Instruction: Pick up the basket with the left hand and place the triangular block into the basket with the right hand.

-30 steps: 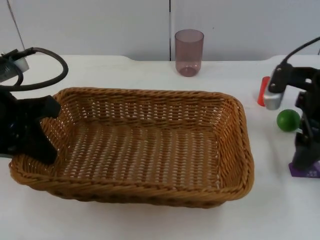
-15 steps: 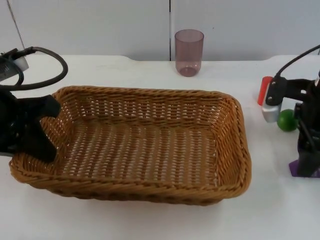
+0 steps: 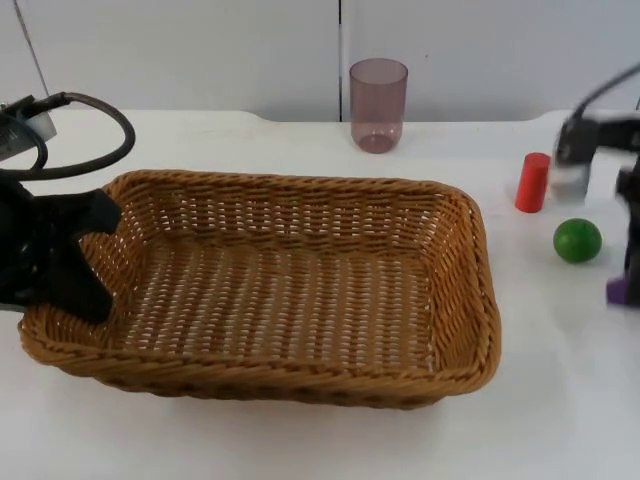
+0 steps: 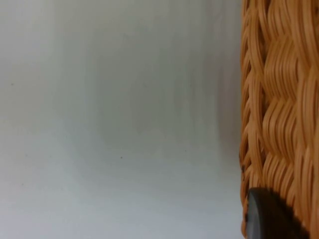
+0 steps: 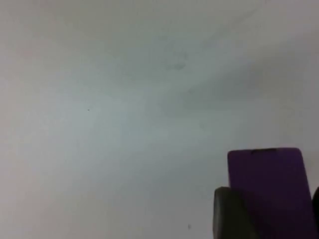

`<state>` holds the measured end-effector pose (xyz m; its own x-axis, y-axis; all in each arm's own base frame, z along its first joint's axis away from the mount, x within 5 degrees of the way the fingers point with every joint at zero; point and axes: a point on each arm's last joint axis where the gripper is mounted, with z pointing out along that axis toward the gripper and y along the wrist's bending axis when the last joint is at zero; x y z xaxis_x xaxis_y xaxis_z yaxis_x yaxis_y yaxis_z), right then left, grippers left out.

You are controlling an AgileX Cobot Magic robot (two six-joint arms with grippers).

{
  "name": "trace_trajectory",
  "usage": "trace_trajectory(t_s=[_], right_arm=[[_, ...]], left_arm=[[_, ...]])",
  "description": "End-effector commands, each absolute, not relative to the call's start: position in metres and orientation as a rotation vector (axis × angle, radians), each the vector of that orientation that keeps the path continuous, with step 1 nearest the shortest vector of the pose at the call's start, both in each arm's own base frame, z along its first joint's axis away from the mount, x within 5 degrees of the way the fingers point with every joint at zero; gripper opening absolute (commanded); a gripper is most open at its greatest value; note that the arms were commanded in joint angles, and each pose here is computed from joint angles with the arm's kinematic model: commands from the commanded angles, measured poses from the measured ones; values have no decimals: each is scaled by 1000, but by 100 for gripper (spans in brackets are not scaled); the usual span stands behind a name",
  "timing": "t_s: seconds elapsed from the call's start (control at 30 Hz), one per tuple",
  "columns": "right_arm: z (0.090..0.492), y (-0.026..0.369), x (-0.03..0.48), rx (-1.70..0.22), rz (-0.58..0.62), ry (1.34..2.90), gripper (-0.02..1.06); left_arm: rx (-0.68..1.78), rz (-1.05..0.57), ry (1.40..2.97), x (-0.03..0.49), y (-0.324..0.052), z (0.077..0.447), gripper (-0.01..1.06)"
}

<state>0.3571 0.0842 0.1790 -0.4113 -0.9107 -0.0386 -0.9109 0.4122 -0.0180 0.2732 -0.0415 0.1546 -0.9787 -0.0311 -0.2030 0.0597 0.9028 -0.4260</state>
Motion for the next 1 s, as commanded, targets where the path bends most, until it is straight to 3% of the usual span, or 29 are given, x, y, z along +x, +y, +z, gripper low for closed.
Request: trace_trajectory(t_s=[0.0,0.07,0.3,0.47,0.6,0.7,0.83,0.97], right_arm=[[211,87,349,-1623,36,2603,0],[256,92,339,-1382,123,2645,0],[300,106,316,-1106,179,2658,0],[302,142,300,-1139,214,2647,0],[303,202,286,-1089,284,2506,0],[298,223,281,-1111,288,2450,0],[280,262,271,-1205,271,2364,0],[231,301,265,-1339,251,2351,0]], left_arm=[[-6,-688,2846,273,-43,159,0],[-6,-688,2846,273,-43,159,0],[-3,-686,2847,272,-43,158,0],[-4,-685,2845,273,-43,158,0],[-4,-685,2845,273,-43,158,0],[-4,-685,2845,273,-43,158,0],[-4,-685,2845,273,-43,158,0],[-4,-685,2845,273,-43,158,0]])
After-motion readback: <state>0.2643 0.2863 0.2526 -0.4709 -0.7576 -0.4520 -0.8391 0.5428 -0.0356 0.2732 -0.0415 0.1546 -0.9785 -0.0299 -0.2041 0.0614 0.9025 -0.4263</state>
